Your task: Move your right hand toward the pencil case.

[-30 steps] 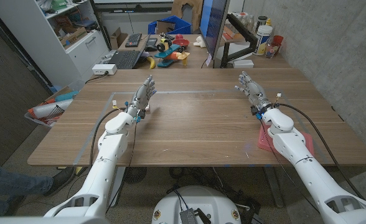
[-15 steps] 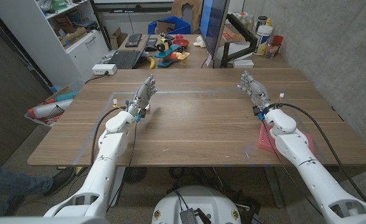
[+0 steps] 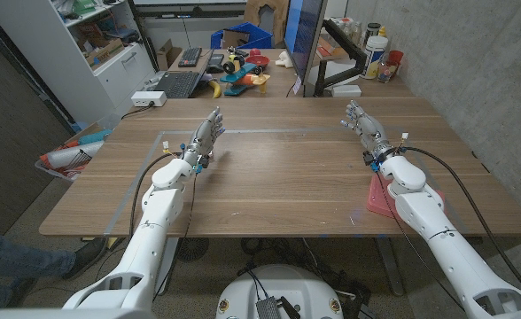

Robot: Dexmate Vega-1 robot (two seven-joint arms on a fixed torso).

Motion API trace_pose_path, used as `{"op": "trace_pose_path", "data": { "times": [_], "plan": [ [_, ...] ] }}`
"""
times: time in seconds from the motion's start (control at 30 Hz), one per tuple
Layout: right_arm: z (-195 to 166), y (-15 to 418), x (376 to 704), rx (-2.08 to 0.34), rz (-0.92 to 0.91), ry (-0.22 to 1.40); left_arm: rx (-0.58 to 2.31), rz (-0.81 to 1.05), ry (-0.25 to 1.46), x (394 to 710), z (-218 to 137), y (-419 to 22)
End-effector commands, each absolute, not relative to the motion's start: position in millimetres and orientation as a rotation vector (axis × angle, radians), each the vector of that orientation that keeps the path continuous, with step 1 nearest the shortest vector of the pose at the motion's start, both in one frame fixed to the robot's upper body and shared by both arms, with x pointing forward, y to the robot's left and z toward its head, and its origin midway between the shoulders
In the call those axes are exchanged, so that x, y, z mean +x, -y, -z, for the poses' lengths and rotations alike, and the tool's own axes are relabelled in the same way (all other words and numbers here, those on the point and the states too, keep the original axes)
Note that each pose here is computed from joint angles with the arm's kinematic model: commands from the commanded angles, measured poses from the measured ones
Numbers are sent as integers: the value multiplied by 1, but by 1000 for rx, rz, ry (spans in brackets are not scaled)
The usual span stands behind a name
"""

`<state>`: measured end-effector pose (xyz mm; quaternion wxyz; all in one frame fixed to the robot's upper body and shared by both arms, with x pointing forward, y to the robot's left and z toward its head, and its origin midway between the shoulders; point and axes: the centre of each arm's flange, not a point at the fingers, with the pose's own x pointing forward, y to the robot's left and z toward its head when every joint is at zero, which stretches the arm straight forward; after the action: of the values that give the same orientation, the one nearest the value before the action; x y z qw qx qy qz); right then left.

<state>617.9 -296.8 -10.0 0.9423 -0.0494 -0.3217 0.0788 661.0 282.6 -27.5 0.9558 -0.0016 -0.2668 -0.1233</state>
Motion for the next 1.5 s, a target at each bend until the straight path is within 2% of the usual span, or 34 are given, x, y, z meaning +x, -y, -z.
{"op": "trace_pose_path", "data": {
  "times": [0.03,1.5],
  "plan": [
    [10,301,613,-115,-151,673,4,241,532,663,27,-289],
    [6,319,591,-188,-141,708,37,252,511,664,23,-289]
  ]
}}
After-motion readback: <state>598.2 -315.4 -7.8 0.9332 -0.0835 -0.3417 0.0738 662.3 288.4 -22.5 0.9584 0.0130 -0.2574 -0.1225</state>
